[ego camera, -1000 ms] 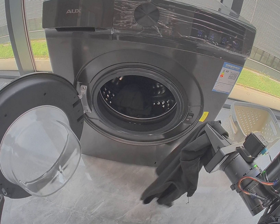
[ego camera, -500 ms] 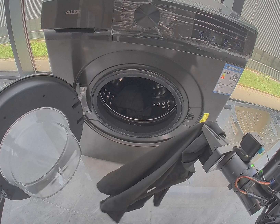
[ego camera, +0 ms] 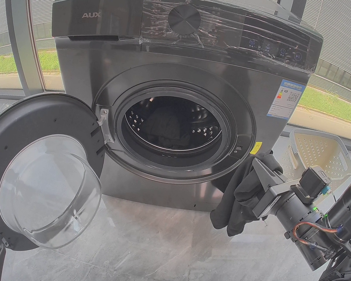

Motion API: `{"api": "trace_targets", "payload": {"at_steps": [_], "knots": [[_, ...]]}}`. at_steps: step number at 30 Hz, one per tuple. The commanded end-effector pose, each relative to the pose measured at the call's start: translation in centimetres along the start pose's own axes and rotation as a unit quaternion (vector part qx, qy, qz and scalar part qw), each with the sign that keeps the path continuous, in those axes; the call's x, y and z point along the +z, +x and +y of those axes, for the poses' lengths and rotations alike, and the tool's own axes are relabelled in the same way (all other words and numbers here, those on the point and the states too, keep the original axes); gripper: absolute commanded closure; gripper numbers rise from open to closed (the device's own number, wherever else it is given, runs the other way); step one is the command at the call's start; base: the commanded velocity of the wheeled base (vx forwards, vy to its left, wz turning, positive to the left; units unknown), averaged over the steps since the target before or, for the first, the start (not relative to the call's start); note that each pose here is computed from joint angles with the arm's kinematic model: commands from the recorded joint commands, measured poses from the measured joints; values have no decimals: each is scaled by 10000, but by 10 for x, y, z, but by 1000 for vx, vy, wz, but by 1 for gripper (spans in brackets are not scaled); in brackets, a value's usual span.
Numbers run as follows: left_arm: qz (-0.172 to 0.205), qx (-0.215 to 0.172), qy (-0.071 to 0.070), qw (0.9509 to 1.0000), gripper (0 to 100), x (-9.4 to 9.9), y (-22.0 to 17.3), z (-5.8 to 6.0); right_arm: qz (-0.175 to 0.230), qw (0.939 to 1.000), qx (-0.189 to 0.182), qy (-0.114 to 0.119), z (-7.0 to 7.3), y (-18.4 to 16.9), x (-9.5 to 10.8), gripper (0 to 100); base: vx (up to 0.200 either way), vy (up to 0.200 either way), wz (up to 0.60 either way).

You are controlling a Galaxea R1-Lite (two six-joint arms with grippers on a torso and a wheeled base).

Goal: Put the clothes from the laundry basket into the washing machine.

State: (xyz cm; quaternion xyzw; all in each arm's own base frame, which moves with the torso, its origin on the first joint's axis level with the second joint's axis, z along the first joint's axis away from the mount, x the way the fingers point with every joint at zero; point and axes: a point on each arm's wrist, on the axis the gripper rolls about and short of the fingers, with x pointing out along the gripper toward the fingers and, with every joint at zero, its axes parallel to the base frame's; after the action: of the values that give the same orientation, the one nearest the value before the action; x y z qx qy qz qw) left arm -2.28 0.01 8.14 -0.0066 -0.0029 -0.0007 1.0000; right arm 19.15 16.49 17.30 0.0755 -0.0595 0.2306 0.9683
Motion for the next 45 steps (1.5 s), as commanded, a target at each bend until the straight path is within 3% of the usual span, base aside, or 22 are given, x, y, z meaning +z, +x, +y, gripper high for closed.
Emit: {"api": "trace_targets", "payload": {"at_steps": [1, 3, 9, 17, 19, 20, 22, 23, 25, 27, 28, 29, 33, 36, 37, 42, 45], "knots": [[-2, 6, 12, 10000, 0, -5, 0, 0, 8, 10000, 7, 1, 0, 0, 0, 100, 0, 0, 0], [-10, 45, 120, 9999, 0, -5, 0, 0, 39, 10000, 28, -7, 0, 0, -1, 100, 0, 0, 0], [6, 37, 143, 9999, 0, -5, 0, 0, 79, 9999, 79, -53, 1, 9, -6, 100, 0, 0, 0], [-33, -8, 273, 9996, 0, -5, 0, 0, 146, 9999, 19, -60, 14, 32, -19, 100, 0, 0, 0], [-263, -91, 207, 9994, 0, 4, -2, -1, 157, 9999, 25, -52, 20, 34, -21, 100, 0, 0, 0], [-761, -204, 202, 9967, 0, 29, -8, -2, 127, 9999, 64, 0, 26, 38, -21, 100, 0, 0, 0], [-1135, -468, 244, 9921, 0, 57, -16, -4, 77, 9999, 136, 60, 31, 41, -20, 100, 0, 0, 0], [-1046, -754, 306, 9912, 0, 69, -13, -5, 38, 9996, 215, 189, 37, 44, -18, 100, 0, 0, 0], [-677, -1192, 335, 9900, 0, 75, -1, -7, -81, 9986, 273, 449, 42, 53, -12, 100, 0, 0, 0], [-309, -1441, 310, 9886, 0, 78, 12, -8, -5, 9982, 281, 538, 43, 58, -14, 100, 0, 0, 0], [-309, -1441, 310, 9886, 0, 78, 12, -8, -5, 9982, 281, 538, 43, 58, -14, 100, 0, 0, 0], [185, -1730, 311, 9843, 0, 79, 31, -9, 32, 9981, 301, 540, 43, 65, -12, 100, 0, 0, 0], [458, -2050, 512, 9763, 0, 87, 65, -10, -97, 9978, 339, 566, 46, 74, -3, 100, 0, 0, 0], [566, -2507, 549, 9649, 0, 92, 94, -15, -81, 9978, 345, 563, 50, 81, 0, 100, 0, 0, 0], [659, -2769, 543, 9571, 0, 92, 107, -20, -98, 9976, 377, 573, 52, 84, 2, 100, 0, 0, 0], [1062, -3533, 584, 9276, 0, 82, 140, -47, -200, 9969, 420, 637, 57, 90, 5, 100, 0, 0, 0], [1400, -3977, 636, 9045, 0, 72, 152, -71, -246, 9967, 410, 650, 57, 92, 7, 100, 0, 0, 0]]}}
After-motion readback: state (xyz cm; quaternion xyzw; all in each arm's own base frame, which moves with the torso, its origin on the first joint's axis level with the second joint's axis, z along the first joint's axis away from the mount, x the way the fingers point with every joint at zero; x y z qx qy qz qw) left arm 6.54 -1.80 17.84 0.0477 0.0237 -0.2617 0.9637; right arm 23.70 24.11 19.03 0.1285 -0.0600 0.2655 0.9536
